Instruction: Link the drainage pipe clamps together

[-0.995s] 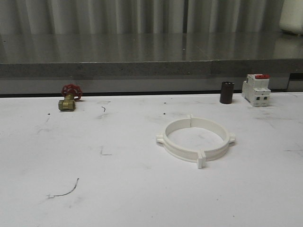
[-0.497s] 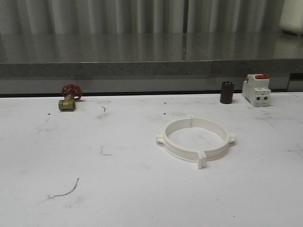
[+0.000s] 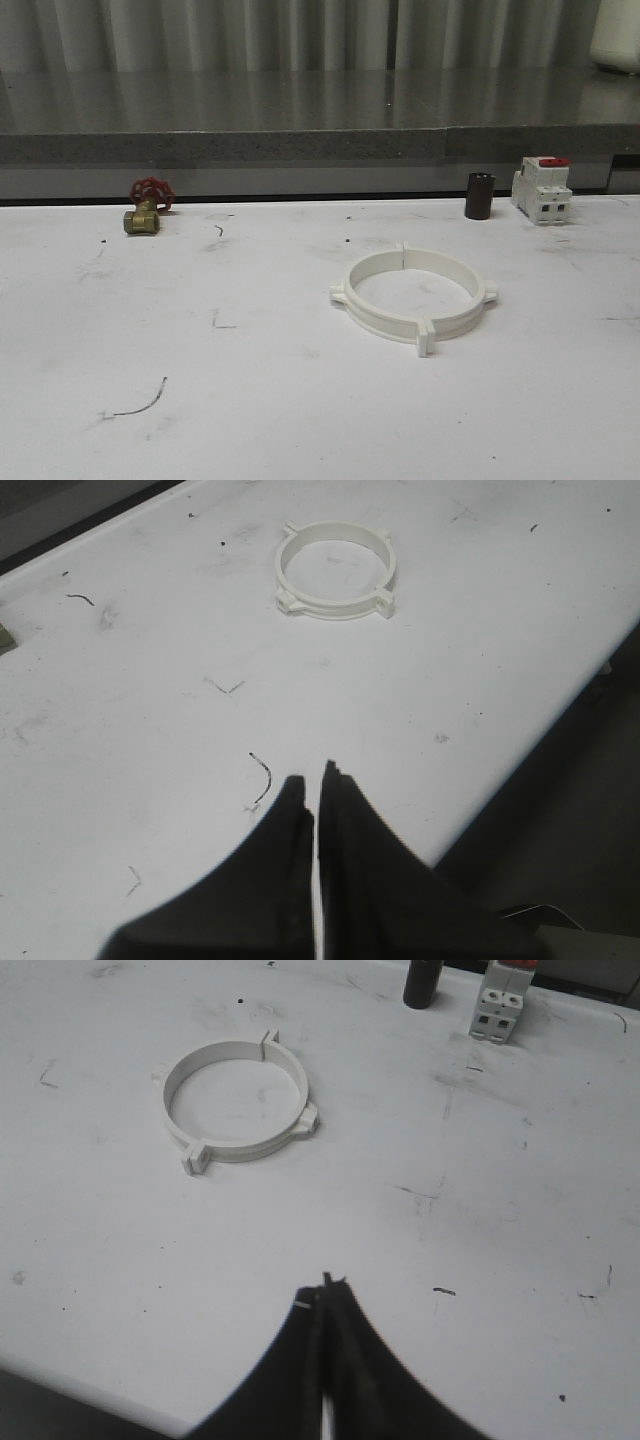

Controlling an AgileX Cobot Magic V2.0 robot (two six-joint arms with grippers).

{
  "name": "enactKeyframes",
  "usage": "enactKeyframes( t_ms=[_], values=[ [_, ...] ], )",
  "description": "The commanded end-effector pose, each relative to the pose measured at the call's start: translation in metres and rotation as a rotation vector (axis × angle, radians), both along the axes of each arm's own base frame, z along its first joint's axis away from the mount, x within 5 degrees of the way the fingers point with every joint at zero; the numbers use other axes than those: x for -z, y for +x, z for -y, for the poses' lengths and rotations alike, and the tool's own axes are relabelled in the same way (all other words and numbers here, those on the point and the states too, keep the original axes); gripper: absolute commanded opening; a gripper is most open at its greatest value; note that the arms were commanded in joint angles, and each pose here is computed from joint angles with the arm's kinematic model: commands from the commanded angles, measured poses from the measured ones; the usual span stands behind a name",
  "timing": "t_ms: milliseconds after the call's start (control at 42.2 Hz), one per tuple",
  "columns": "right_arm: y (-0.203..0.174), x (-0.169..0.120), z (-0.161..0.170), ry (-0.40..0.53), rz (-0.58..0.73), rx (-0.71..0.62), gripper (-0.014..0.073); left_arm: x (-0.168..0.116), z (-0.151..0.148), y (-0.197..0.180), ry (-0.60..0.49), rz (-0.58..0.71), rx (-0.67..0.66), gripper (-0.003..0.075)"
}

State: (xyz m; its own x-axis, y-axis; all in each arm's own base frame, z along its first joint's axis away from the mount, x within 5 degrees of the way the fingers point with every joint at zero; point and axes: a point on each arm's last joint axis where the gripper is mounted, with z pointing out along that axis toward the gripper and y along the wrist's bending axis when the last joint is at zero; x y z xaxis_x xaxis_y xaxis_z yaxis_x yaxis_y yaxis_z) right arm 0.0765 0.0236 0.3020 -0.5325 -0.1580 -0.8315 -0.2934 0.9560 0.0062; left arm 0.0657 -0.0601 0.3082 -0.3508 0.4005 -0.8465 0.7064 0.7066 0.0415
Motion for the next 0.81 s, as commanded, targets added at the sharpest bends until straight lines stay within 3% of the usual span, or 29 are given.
enactKeyframes(
  t_ms=[0, 142, 213, 355, 592, 782],
  values=[
    [0.003, -0.012, 0.0, 0.02, 0.078, 0.004, -0.0069, -0.014, 0.002, 0.003, -0.073, 0.063, -0.013, -0.002],
    [0.003, -0.012, 0.0, 0.02, 0.078, 0.004, -0.0069, -0.014, 0.001, 0.003, -0.067, 0.077, -0.016, -0.002],
    [0.003, -0.012, 0.0, 0.02, 0.077, 0.004, -0.0069, -0.015, -0.005, 0.002, -0.049, 0.156, -0.039, -0.002],
    [0.003, -0.012, 0.0, 0.019, 0.075, 0.003, -0.0069, -0.001, -0.022, -0.002, -0.118, 0.305, -0.186, -0.002],
    [0.003, -0.012, 0.0, 0.019, 0.075, 0.003, -0.0069, 0.06, -0.045, -0.005, -0.209, 0.585, -0.477, -0.002],
    [0.003, -0.012, 0.0, 0.019, 0.075, 0.003, -0.0069, 0.097, -0.054, -0.008, -0.272, 0.606, -0.62, -0.002]
  ],
)
